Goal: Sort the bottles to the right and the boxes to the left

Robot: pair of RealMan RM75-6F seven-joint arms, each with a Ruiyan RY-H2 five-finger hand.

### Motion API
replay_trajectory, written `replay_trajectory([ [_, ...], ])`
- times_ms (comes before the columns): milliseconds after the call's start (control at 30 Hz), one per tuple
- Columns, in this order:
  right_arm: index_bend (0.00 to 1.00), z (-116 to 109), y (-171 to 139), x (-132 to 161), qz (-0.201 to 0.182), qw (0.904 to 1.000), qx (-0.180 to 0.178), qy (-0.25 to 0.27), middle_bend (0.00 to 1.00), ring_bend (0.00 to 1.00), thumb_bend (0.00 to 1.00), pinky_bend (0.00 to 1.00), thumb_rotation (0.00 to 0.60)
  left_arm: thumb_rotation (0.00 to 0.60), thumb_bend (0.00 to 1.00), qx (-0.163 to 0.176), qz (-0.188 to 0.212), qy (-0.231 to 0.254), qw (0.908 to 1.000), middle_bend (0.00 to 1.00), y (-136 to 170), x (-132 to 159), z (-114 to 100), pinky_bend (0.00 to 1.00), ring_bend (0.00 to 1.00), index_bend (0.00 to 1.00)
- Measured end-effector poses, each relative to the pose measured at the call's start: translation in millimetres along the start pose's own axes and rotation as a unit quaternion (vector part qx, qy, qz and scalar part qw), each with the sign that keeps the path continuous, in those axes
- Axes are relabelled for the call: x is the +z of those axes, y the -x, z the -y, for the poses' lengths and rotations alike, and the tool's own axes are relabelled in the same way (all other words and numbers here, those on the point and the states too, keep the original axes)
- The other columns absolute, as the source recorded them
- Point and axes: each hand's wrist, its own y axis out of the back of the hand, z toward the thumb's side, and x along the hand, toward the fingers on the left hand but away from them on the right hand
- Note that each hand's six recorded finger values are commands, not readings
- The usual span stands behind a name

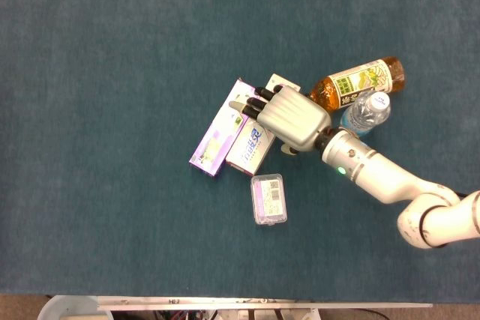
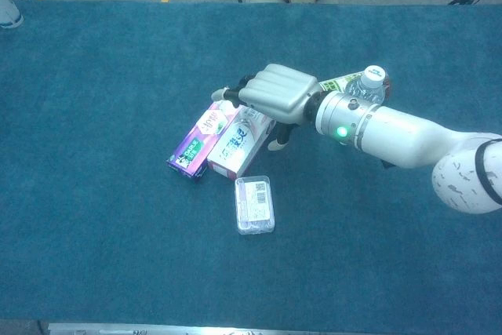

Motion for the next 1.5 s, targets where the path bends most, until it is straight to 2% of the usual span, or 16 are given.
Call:
replay_trajectory([
  [233, 0.10, 2, 15, 5, 0.008, 0.9998, -0.007, -0.019, 0.28, 0.19, 0.00, 0.41, 0.600, 0.600, 0.24, 0.002, -0.001, -0.001, 1.0000, 0.19, 0, -1, -1, 0.17, 0.10, 0.13],
  [467, 0.10, -3, 31, 12, 0.022, 0.9988, -0.029, -0.034, 0.28, 0.19, 0.00, 0.41, 0.600, 0.600, 0.24, 0.004, -0.002, -0.001, 1.0000, 0.19, 2, -1, -2, 0.17, 0.10, 0.13],
  [833, 0.10, -10, 53, 31, 0.038, 0.9972, -0.061, -0.022, 0.28, 0.19, 0.00, 0.41, 0.600, 0.600, 0.24, 0.007, -0.004, -0.001, 1.0000, 0.19, 4, -3, -4, 0.17, 0.10, 0.13],
  [1133, 0.10, -34, 46, 40, 0.019, 0.9948, -0.084, 0.054, 0.28, 0.19, 0.00, 0.41, 0.600, 0.600, 0.24, 0.008, -0.004, -0.007, 0.9999, 0.19, 1, -4, -9, 0.17, 0.10, 0.13],
  [1267, 0.10, -56, 28, 33, 0.003, 0.9903, -0.094, 0.102, 0.28, 0.19, 0.00, 0.41, 0.600, 0.600, 0.24, 0.002, 0.002, -0.007, 1.0000, 0.19, -2, -1, -6, 0.17, 0.10, 0.13],
  [1500, 0.10, -91, -15, 7, -0.006, 0.9804, -0.120, 0.156, 0.28, 0.19, 0.00, 0.41, 0.600, 0.600, 0.24, -0.012, 0.019, -0.007, 0.9997, 0.19, -12, 5, 0, 0.17, 0.10, 0.13],
])
